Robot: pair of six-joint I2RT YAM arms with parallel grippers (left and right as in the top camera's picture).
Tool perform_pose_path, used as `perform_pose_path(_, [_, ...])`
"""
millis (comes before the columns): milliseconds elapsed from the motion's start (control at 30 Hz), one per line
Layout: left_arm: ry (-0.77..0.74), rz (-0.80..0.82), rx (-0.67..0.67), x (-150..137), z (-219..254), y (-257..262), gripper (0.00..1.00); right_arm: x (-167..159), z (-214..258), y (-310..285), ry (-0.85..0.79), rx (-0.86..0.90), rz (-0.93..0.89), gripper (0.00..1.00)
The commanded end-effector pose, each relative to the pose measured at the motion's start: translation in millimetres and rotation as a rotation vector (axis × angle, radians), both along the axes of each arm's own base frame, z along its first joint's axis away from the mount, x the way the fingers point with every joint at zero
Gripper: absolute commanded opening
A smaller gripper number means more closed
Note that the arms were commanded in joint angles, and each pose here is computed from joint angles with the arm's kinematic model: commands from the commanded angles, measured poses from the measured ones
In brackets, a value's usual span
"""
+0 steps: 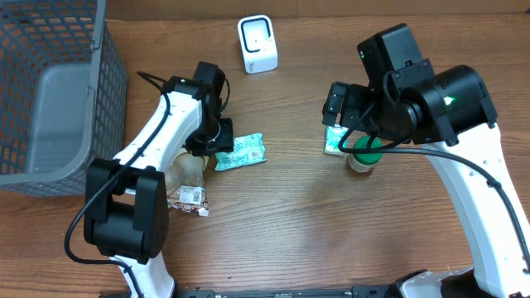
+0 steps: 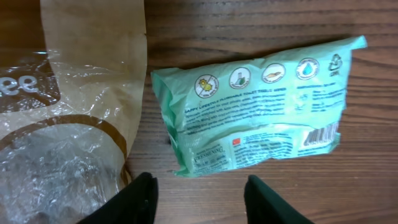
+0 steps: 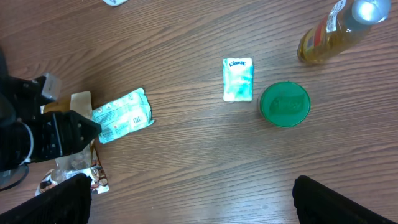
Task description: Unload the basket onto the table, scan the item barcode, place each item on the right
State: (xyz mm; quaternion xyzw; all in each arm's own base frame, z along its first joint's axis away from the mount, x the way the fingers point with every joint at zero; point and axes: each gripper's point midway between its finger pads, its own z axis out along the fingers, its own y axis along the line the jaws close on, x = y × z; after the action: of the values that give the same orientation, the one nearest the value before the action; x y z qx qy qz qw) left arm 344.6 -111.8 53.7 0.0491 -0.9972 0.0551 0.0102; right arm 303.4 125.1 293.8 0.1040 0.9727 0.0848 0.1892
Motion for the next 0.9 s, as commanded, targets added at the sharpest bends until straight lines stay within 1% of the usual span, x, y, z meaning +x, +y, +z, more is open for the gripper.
perform_pose_path(0, [0.008,0.021,0.020,-2,-11,3,0.52,1,4,-3,-0.018,-0.002,-0.010,1.00])
perform_pose_path(200, [-0.020,0.030,0.012,3,-16,2,0.50,1,4,-3,-0.018,-0.002,-0.010,1.00])
perform_pose_path(400, [-0.013,0.049,0.013,-2,-27,3,0.50,1,4,-3,-0.018,-0.002,-0.010,1.00])
perform_pose_path(867, [-0.036,0.073,0.006,-2,-44,3,0.49,1,4,-3,-0.018,-0.003,-0.010,1.00])
